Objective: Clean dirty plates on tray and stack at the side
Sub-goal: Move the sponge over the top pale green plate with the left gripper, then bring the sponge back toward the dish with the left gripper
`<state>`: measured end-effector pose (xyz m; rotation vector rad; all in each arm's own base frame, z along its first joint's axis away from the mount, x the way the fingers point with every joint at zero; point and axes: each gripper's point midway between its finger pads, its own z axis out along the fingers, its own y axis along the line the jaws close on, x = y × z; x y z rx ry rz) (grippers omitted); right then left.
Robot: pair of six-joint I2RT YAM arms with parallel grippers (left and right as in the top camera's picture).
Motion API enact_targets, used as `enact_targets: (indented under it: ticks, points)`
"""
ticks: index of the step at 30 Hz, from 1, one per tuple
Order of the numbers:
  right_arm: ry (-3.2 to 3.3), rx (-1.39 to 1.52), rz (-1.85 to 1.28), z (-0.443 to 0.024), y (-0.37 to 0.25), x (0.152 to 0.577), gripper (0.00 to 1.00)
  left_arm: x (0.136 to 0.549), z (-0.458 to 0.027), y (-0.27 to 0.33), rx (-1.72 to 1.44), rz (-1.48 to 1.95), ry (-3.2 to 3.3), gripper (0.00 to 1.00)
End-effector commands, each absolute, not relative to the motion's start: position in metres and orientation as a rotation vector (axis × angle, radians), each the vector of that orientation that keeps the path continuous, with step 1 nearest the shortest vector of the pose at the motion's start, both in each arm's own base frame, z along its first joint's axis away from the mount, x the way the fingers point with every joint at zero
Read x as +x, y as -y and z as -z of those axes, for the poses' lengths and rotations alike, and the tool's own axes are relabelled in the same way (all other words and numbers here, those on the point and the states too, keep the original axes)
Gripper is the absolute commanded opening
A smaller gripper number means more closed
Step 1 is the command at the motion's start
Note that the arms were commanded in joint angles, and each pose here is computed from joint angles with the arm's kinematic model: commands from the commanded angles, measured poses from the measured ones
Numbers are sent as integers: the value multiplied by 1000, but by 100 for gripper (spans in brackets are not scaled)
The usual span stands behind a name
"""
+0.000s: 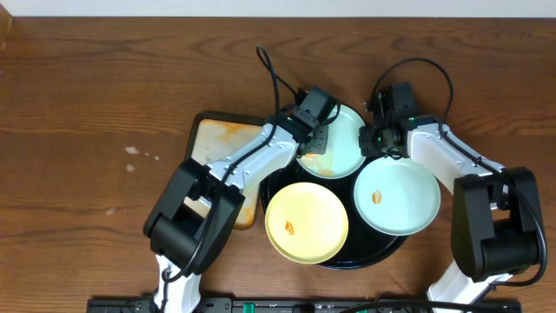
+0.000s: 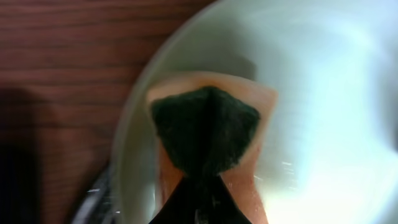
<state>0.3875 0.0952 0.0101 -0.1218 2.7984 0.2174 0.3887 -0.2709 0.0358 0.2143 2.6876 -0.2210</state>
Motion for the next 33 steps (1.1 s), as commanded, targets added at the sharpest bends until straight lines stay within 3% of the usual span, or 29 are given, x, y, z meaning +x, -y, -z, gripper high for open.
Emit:
enact_targets:
  ticks: [1,13,20,28,33]
  points:
    - [-2812,-110,-169,-7,-86,388,26,404,-28,233,224,-77,-2643,7]
    - [-2807,-107,-137,-7,-83,389,18,423,-103,244,207,-60,-2630,7]
    - [-2787,-158,-93,-12,-79,392,12,411,-135,226,127,-9,-2674,7]
    - [-2713,-206,-52,-37,-76,400,8,387,-183,151,-171,-46,-2714,8]
    - [-2661,-228,-54,-57,-77,403,9,369,-185,97,-329,-100,-2784,8]
